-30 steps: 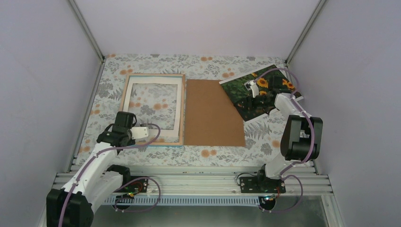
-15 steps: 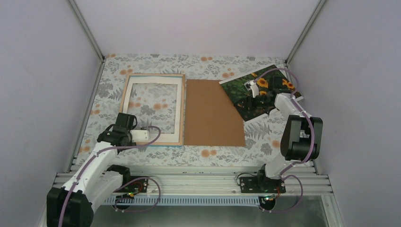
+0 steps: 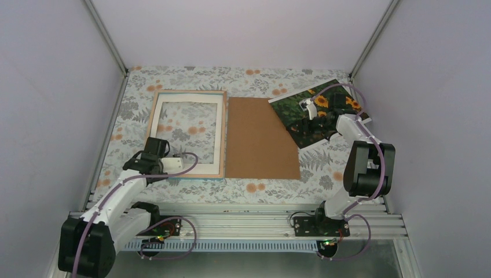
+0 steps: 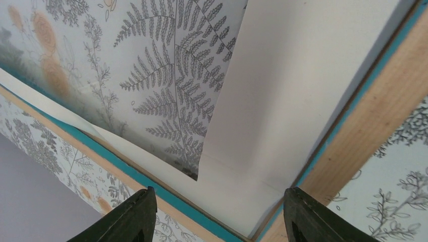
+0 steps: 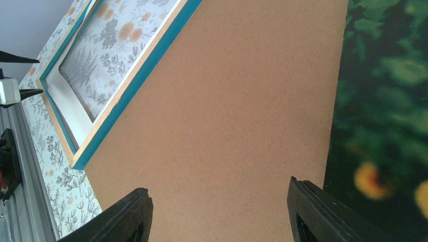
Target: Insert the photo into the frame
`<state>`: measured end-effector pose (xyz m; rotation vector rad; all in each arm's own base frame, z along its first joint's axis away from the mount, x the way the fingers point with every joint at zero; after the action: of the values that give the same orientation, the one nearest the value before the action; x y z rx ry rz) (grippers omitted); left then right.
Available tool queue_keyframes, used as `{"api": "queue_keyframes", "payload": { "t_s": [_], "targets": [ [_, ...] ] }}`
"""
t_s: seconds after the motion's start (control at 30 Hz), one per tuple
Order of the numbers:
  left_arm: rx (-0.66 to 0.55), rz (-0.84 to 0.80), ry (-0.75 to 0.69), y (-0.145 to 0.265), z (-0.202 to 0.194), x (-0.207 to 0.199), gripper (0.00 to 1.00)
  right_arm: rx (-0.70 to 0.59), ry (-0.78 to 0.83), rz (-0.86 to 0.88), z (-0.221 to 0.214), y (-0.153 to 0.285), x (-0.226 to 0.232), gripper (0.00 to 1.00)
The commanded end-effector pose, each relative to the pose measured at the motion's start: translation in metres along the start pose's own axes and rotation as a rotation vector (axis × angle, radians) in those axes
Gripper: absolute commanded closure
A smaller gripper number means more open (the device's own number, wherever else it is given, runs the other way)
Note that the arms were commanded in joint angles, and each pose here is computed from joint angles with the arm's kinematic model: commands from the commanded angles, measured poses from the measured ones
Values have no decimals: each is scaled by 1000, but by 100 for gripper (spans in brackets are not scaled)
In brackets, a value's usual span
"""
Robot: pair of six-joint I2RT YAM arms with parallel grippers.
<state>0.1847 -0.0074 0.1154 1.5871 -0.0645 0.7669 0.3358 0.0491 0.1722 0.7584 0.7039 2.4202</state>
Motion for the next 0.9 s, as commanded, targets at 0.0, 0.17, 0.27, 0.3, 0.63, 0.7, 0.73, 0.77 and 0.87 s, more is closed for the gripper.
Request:
{"api": "queue_keyframes", "payload": {
  "t_s": [0.0, 0.17, 0.27, 0.3, 0.63, 0.7, 0.73, 0.77, 0.87],
  "targets": [
    [23, 38, 13, -8, 0, 4, 37, -13, 9, 20, -1, -2, 4, 33],
    [16, 39, 19, -11, 5, 10, 37, -8, 5, 20, -1, -3, 3, 33],
    [-66, 39, 56, 6, 19, 28, 36, -2, 1, 18, -3, -5, 2, 33],
    [-100, 44, 68, 13, 25, 36, 36, 1, -1, 14, -3, -5, 0, 33],
    [-323, 92, 281, 45, 105, 121, 28, 44, -33, -92, 1, -10, -24, 34],
    [-411, 108, 299, 54, 133, 132, 27, 53, -42, -121, 2, -11, -30, 33],
    [-463, 118, 300, 58, 149, 138, 26, 58, -48, -132, 3, -11, -33, 33],
    [-506, 110, 297, 61, 163, 139, 25, 63, -50, -143, 5, -11, -36, 33],
    [-614, 13, 301, 65, 209, 137, 23, 77, -71, -171, 7, -9, -46, 33]
  ]
}}
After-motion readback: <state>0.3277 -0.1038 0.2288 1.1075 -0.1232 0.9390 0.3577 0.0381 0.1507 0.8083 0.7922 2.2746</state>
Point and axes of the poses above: each gripper's point midway between its finger pads, its own y axis back along the fingers, its own x axis along the line the jaws close on, z = x × y, the point moved 7 cm from there along y, back along the fingers, and after that the axes turned 8 degrees about y, right-handed, at the moved point
